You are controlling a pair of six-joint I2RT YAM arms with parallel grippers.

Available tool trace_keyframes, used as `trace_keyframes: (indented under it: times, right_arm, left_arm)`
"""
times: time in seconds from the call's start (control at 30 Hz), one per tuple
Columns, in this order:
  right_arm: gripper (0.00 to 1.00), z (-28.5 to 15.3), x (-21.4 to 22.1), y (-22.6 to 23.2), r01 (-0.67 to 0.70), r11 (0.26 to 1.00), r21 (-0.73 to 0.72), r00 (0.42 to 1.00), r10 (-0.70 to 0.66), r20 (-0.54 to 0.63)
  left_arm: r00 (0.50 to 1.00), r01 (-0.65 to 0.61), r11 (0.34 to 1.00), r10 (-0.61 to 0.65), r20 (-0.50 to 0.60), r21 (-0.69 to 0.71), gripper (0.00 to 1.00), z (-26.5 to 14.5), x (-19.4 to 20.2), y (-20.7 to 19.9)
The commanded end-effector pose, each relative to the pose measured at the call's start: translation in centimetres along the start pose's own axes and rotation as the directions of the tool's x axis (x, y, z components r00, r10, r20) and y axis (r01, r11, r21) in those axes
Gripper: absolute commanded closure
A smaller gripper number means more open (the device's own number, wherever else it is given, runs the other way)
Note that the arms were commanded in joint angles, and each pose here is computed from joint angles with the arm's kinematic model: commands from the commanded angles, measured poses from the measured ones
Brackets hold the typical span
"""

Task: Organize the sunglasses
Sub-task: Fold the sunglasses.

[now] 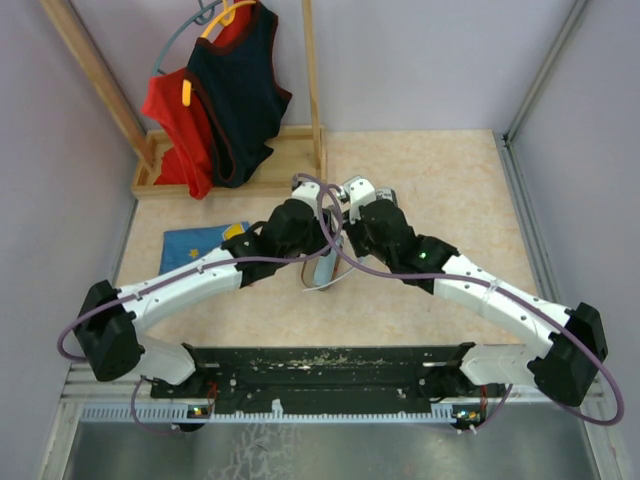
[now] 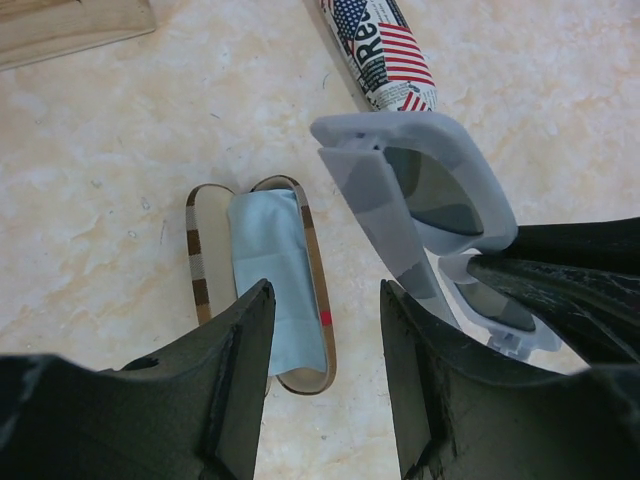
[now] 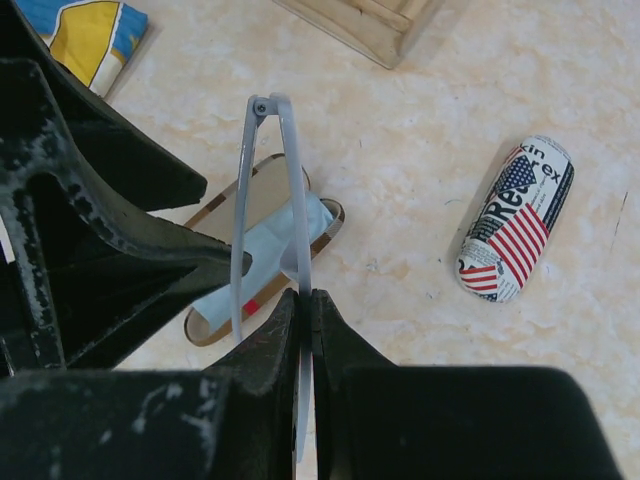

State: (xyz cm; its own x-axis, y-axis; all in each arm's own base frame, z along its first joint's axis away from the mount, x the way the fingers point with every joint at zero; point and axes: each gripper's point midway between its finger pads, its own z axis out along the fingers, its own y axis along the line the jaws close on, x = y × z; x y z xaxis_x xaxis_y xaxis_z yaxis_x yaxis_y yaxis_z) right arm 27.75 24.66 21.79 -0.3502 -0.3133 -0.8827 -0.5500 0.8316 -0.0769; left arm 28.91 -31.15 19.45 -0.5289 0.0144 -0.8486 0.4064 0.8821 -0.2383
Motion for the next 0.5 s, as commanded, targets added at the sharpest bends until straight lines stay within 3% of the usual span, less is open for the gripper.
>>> trace_keyframes:
  times: [0.0,0.33,0.47]
  right_arm:
    - [1.00,-0.6,-3.8,1.1,-0.043,0.998,-0.044,0.993,0.047,0.105]
    - [1.00,-0.6,-2.9,1.7,-0.057,0.996,-0.068,0.994,0.063,0.086]
    - [1.00,-0.7,-2.3,-1.5,-0.125,0.986,0.110,0.989,0.115,0.092]
  left_arm:
    - [0.998,0.010,0.999,-0.013,0.064,0.040,0.47,-0.1,-2.5,-1.9]
    - [0.995,-0.001,0.999,-0.003,0.104,0.041,0.47,-0.1,-4.1,-2.5]
    - [0.991,-0.018,0.999,0.013,0.131,0.039,0.47,-1.3,-4.6,-2.0]
